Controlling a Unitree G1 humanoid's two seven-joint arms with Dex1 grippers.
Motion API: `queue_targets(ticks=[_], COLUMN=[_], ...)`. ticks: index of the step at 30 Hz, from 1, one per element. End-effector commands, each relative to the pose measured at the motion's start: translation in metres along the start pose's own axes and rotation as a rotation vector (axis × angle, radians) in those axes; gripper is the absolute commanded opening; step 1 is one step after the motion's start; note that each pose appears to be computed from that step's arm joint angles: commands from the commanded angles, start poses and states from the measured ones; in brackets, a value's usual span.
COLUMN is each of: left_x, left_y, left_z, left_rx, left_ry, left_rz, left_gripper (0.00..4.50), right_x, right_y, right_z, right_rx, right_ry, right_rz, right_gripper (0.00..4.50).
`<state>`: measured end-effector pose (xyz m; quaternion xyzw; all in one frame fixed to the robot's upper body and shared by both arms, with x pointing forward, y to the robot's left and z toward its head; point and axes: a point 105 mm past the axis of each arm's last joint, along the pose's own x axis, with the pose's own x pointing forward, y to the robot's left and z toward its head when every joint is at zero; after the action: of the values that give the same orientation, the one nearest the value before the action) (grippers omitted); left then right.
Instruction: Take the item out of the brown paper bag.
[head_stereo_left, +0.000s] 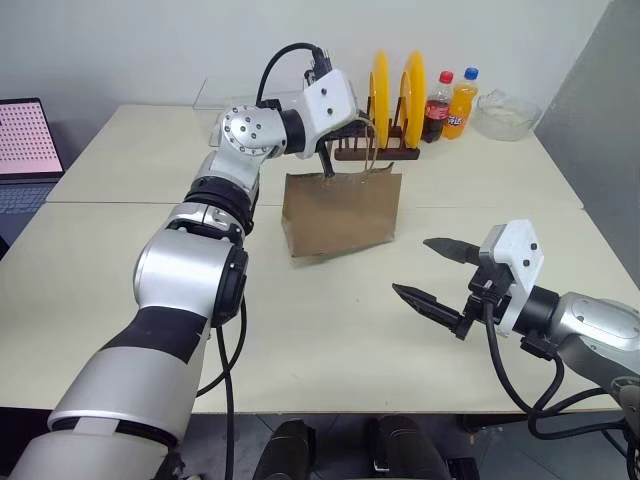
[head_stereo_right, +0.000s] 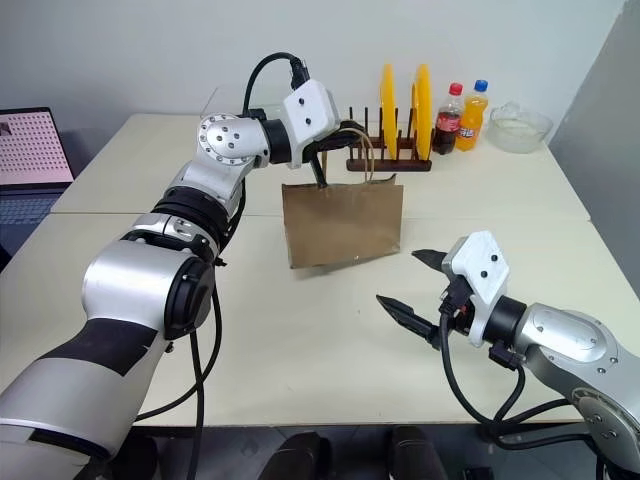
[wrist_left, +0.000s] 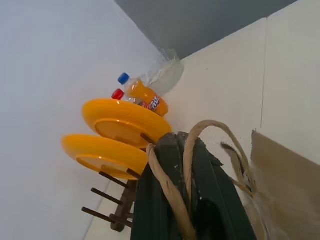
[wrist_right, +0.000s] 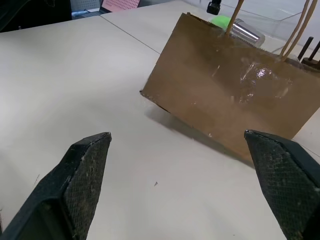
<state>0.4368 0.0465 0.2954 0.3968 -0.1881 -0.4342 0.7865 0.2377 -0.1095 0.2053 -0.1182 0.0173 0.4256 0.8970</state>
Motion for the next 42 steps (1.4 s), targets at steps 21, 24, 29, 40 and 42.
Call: queue_targets(ticks=[21, 24, 29, 40, 42], left_x=[-0.006, -0.010, -0.016, -0.024, -0.024], left_y=[0.006, 0.004, 0.008, -0.004, -0.006], left_z=[0.002, -0.005, -0.015, -0.030, -0.030], left_rx=[0.154, 0.226, 0.267, 0.033, -0.005], left_ry=[0.032, 0.075, 0.123, 0.097, 0.087], left_rz=[0.009, -0.012, 0.019, -0.026, -0.045], left_gripper=[0.03, 0.03, 0.03, 0.20, 0.59], right_x=[-0.001, 0.000, 0.002, 0.006, 0.007], right_y=[0.007, 0.007, 0.008, 0.006, 0.006], right_z=[0.008, 0.007, 0.008, 0.010, 0.011], right_rx=[-0.026, -0.026, -0.026, -0.030, -0.031], right_ry=[-0.021, -0.019, -0.023, -0.032, -0.033], right_rz=[0.022, 0.025, 0.032, 0.039, 0.043], right_gripper=[4.50, 4.50, 4.50, 4.50, 4.50])
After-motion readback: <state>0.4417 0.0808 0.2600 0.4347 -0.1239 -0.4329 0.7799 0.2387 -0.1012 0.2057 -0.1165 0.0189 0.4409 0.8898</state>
